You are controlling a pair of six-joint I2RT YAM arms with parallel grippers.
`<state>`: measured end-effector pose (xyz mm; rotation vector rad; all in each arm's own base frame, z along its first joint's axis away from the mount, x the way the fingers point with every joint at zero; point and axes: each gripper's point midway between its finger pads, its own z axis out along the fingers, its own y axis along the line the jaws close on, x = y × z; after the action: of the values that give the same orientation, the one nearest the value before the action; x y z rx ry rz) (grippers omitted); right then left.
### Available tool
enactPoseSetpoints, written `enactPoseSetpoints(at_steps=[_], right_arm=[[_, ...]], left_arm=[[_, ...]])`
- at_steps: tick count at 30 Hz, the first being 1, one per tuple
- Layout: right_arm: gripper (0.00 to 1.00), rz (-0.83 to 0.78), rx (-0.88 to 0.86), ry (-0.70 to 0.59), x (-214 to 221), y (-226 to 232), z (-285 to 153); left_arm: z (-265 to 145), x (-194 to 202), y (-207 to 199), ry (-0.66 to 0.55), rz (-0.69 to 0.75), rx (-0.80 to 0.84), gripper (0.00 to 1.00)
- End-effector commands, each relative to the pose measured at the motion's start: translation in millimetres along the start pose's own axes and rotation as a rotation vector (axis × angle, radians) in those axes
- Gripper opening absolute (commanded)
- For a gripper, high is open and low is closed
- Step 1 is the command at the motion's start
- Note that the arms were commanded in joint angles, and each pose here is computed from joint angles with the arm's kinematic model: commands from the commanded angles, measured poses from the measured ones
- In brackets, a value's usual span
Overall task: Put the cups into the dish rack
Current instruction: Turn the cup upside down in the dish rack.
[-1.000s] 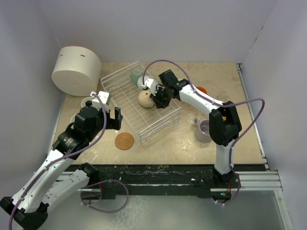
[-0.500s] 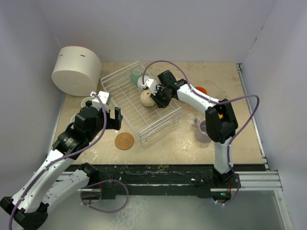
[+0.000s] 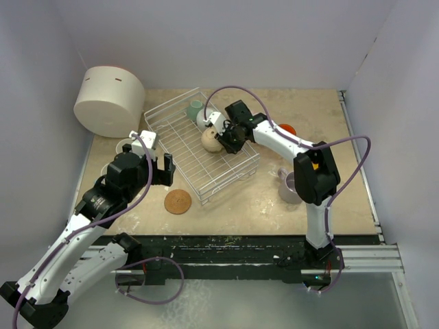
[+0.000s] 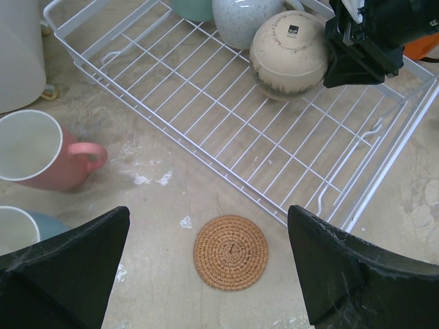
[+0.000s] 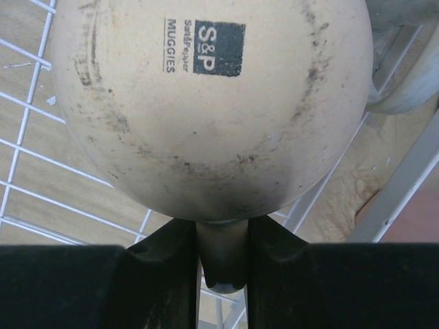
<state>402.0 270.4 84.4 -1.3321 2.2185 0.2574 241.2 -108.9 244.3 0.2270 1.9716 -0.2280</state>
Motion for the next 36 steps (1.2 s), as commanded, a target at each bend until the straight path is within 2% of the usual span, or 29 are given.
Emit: enactPoseSetpoints(at_steps=[1,10,17,25,31,36], right_arm=[[0.29,-0.001,0.077,-0.095,-31.3,-19.1,-17.8],[0.36,0.001,0.075,-0.109,-34.3,-18.5,-27.7],[0.5,-0.04,0.072,-0.186,-48.9,-12.7,-64.1],[0.5,-0.101,-0.003,-0.277,-64.7,7.2,-98.6],[0.45,-0.183,-0.23,-0.391,-86.8,48.8,-115.6],[0.18,-0.155,-0.359,-0.423,-107.0,68.2,-108.1]], left_arm=[[-0.9,-9.0,2.2,-0.038,0.008,-0.004,0.99],[-1.3,-9.0,2.1,-0.038,0.009,-0.003,0.99],[-1.1,-9.1,1.8,-0.039,0.008,-0.002,0.99],[-2.2,-10.0,2.7,-0.044,0.004,-0.005,0.99],[-2.1,-10.5,3.2,-0.046,0.004,-0.009,0.99],[-2.7,-11.1,4.5,-0.049,0.004,-0.015,0.99]])
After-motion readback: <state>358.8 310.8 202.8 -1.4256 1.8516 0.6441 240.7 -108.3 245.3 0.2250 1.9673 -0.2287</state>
